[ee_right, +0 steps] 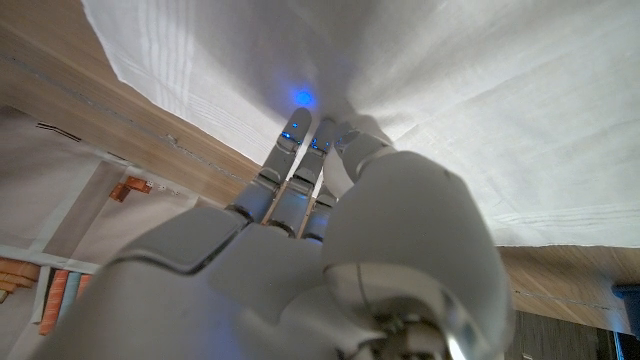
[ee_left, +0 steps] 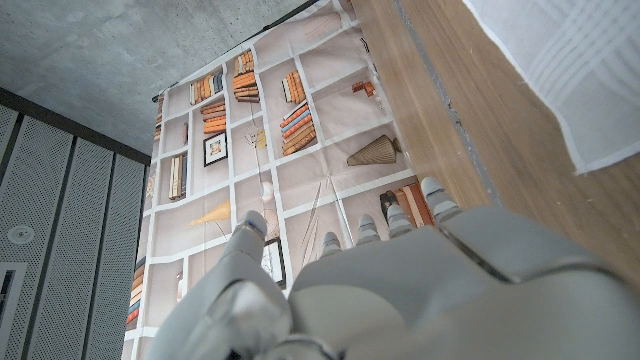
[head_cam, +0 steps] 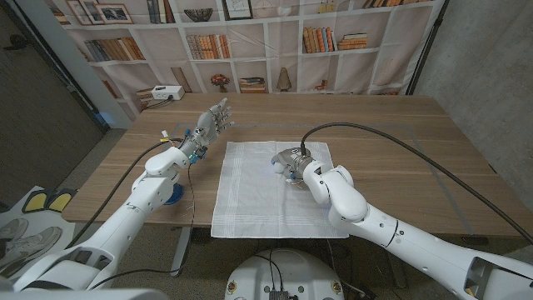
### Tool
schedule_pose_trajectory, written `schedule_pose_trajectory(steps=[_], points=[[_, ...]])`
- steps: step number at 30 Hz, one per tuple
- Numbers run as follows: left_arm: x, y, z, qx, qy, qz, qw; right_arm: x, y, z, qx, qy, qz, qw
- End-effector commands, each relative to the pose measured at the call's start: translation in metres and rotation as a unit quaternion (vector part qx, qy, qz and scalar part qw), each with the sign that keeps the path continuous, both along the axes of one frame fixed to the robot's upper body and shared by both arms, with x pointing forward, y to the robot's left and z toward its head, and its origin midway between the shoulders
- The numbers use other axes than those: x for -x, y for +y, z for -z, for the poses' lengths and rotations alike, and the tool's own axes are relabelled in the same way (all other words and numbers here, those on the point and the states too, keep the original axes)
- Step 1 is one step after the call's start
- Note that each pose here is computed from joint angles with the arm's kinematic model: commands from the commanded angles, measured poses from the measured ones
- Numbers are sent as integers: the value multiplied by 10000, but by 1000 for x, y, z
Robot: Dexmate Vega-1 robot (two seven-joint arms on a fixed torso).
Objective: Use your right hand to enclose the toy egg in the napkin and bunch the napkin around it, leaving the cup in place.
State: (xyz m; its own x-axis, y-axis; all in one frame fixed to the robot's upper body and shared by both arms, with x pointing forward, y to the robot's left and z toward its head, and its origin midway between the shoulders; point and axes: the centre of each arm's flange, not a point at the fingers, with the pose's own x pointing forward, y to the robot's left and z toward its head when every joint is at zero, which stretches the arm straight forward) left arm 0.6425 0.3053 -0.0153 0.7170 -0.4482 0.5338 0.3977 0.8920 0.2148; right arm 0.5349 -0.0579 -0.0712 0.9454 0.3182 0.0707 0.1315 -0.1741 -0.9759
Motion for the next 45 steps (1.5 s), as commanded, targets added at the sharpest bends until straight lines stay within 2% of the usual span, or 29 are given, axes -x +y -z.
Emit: schedule_pose_trajectory(steps=[1,5,10,14,21,24,27,30,33,38,41,45], points=[[2,2,1,10,-9,13,10000,10,-14,-20,-310,-759,205,9964],[2,2,1,10,-11,20,10000,13,-19,-26,-435,-1037,223,9934],[2,1,0,1,-20,14,10000,15,-23,-34,-412,-1061,250,9932],[2,1,-2,-3,-30,14,10000,13,-26,-36,-289,-815,240,9960],[1,1,-5,17,-51,-11,10000,5,-24,-31,-76,-112,122,9998],[0,1,-6,3,-50,-9,10000,3,-24,-31,-67,27,120,9999],[-1,0,-6,-7,-46,-4,10000,2,-28,-34,-196,-99,176,9996],[-1,-1,-6,-12,-40,-1,10000,4,-32,-37,-391,-495,280,9976],[-2,-2,-6,-16,-35,4,10000,5,-39,-40,-724,-873,354,9929],[-2,-3,-5,-7,-15,4,10000,4,-45,-45,-1079,-1226,507,9853],[-2,-3,-5,5,-17,-4,10000,3,-47,-47,-1030,-1364,728,9826],[-1,-4,-4,-1,-15,-13,10000,-2,-51,-51,-970,-1511,1268,9755]])
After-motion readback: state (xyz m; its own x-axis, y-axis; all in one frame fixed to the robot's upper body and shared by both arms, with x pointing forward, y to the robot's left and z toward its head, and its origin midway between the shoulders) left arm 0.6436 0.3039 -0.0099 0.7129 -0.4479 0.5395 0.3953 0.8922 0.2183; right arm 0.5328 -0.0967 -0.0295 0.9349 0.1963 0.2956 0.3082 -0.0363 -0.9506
